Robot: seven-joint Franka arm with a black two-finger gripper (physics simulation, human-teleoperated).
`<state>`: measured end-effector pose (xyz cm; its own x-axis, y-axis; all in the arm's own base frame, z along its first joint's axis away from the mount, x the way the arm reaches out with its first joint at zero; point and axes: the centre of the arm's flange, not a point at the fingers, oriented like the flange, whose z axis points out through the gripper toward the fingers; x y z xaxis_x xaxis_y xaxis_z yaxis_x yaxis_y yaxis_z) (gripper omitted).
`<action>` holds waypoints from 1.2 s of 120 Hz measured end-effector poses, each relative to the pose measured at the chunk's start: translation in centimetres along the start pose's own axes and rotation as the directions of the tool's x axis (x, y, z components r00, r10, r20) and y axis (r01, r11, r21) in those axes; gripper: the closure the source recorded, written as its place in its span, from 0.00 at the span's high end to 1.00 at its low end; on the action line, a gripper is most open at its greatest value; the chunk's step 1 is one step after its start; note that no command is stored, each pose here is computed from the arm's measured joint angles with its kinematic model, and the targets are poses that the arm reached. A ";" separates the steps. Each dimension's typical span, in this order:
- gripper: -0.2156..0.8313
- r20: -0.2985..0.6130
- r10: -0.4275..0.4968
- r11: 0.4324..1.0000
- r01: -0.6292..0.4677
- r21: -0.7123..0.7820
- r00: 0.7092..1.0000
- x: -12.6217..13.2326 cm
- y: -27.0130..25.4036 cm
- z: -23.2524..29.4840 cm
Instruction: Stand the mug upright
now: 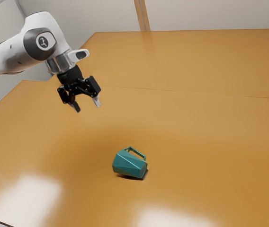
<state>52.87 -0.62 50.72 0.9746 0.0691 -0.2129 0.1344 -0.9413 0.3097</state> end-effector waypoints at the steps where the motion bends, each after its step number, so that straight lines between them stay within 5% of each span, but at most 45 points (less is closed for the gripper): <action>1: 0.79 0.002 -0.002 1.000 0.002 -0.005 1.000 -0.1 -0.2 0.2; 26: 0.79 -0.004 -0.015 0.989 0.015 -0.147 1.000 -0.9 -3.4 5.9; 77: 0.79 -0.124 0.104 0.938 -0.139 -0.319 0.987 -0.6 -5.7 13.8; 144: 0.79 -0.113 0.237 0.850 -0.262 -0.457 0.965 0.6 -5.0 21.0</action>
<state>49.01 -2.78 29.52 0.9925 -0.1191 -0.0274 -0.0596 -0.6672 0.7425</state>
